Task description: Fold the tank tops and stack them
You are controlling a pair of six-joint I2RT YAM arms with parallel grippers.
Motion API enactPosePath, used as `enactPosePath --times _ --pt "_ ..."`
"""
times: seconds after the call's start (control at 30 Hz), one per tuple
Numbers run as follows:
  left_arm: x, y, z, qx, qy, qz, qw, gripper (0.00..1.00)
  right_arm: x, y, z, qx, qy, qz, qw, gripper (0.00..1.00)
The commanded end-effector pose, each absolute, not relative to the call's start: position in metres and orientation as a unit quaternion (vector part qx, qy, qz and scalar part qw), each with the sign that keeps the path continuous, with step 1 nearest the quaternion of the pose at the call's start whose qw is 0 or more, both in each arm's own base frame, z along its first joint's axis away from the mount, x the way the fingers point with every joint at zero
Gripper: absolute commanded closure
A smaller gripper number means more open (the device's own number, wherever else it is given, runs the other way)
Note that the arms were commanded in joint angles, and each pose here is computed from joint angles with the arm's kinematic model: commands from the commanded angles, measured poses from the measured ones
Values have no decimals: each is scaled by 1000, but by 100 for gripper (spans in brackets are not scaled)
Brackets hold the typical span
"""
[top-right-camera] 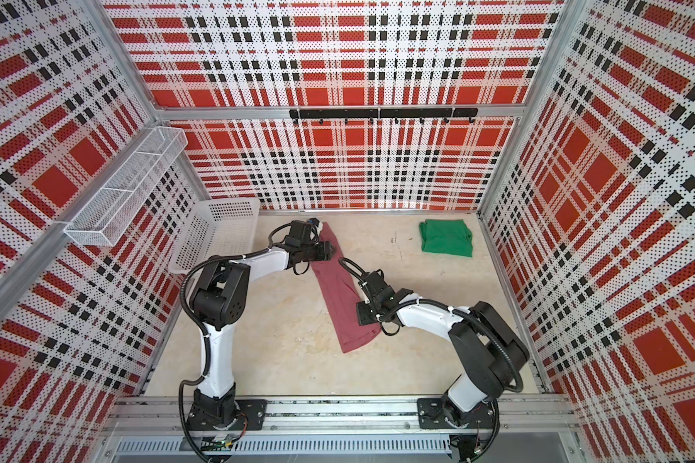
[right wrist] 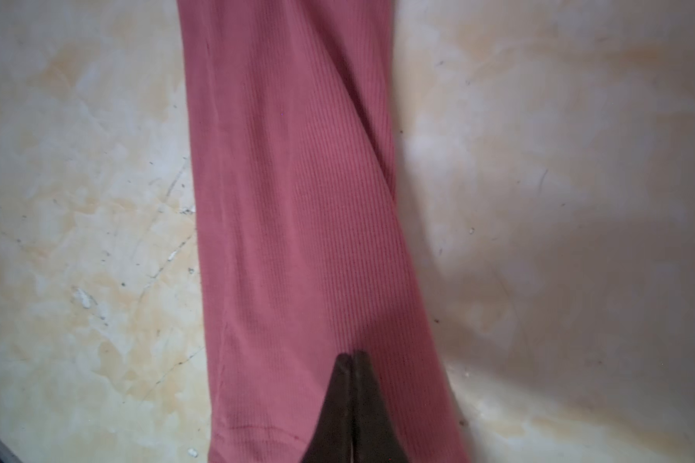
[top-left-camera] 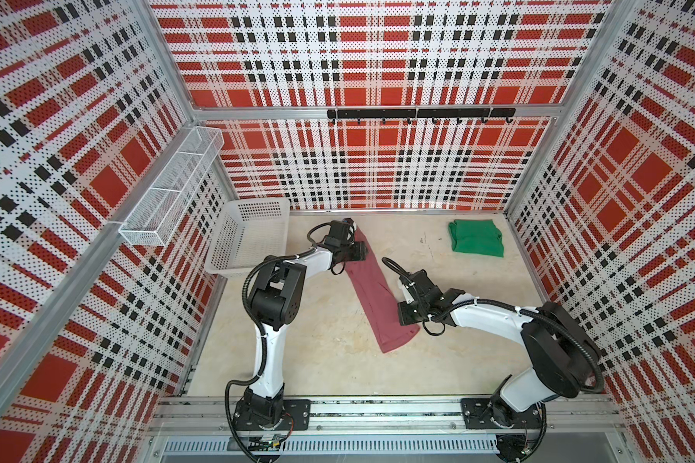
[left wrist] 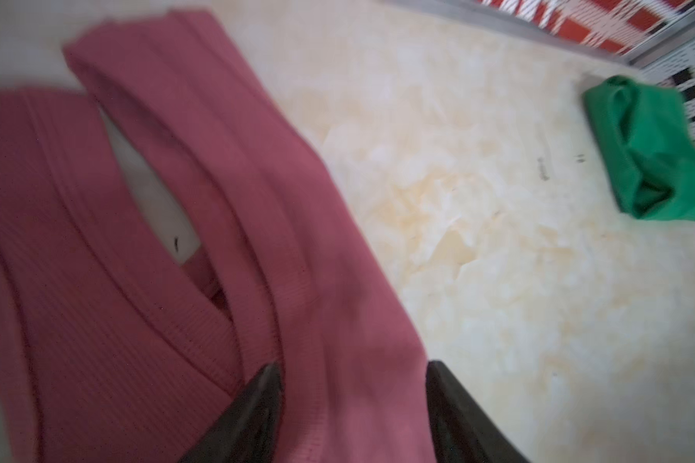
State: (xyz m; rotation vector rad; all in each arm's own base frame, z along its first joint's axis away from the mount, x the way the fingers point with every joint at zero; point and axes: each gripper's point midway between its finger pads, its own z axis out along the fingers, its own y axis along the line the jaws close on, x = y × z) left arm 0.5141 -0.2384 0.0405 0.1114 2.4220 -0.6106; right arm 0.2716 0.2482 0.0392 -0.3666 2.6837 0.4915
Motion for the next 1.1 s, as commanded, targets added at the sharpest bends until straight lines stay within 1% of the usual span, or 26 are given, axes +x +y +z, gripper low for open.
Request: enactPosePath --times 0.0,0.07,0.17,0.2,0.3,0.37,0.4,0.43,0.47,0.5,0.53,0.6,0.67,0.73,0.8,0.9,0.93,1.03,1.07 --pt "516 -241 17 15 926 -229 298 39 263 248 25 -128 958 184 181 94" --pt "518 -247 11 19 927 -232 295 39 252 243 16 -107 962 189 168 93" --pt "519 -263 3 40 927 -239 286 38 224 241 7 -95 965 202 142 91" --pt "517 -273 0 72 924 -245 283 38 211 245 7 -97 964 206 135 90" --pt "511 -299 -9 134 922 -244 268 38 181 263 19 -114 961 220 126 87" --pt "511 -309 -6 159 919 -238 271 35 177 264 32 -112 959 224 131 83" --pt "512 -310 1 167 916 -238 275 32 182 261 40 -107 958 221 146 77" --pt "514 -311 12 173 912 -239 286 27 187 256 47 -104 958 215 159 69" --pt "515 -311 22 177 908 -241 293 20 192 253 53 -97 958 215 163 60" --pt "516 -311 39 183 901 -248 305 13 196 251 58 -90 958 221 162 48" --pt "516 -312 57 190 894 -254 317 9 198 250 63 -87 956 229 160 39" --pt "514 -311 89 201 883 -250 342 0 203 249 73 -85 955 233 165 33" --pt "511 -306 120 201 876 -236 368 2 208 241 77 -77 957 225 165 33" --pt "502 -296 142 192 875 -222 385 2 214 230 76 -57 959 226 162 37" --pt "488 -279 154 165 882 -209 390 2 218 221 74 -36 957 241 156 42" --pt "449 -254 143 110 899 -210 369 1 223 214 69 -16 952 267 146 53" --pt "433 -248 137 93 901 -220 363 0 223 214 67 -13 951 276 141 55" --pt "375 -242 115 44 905 -267 329 7 221 218 60 -15 947 295 124 58" --pt "356 -242 110 35 905 -283 316 12 219 219 57 -18 947 298 117 60"
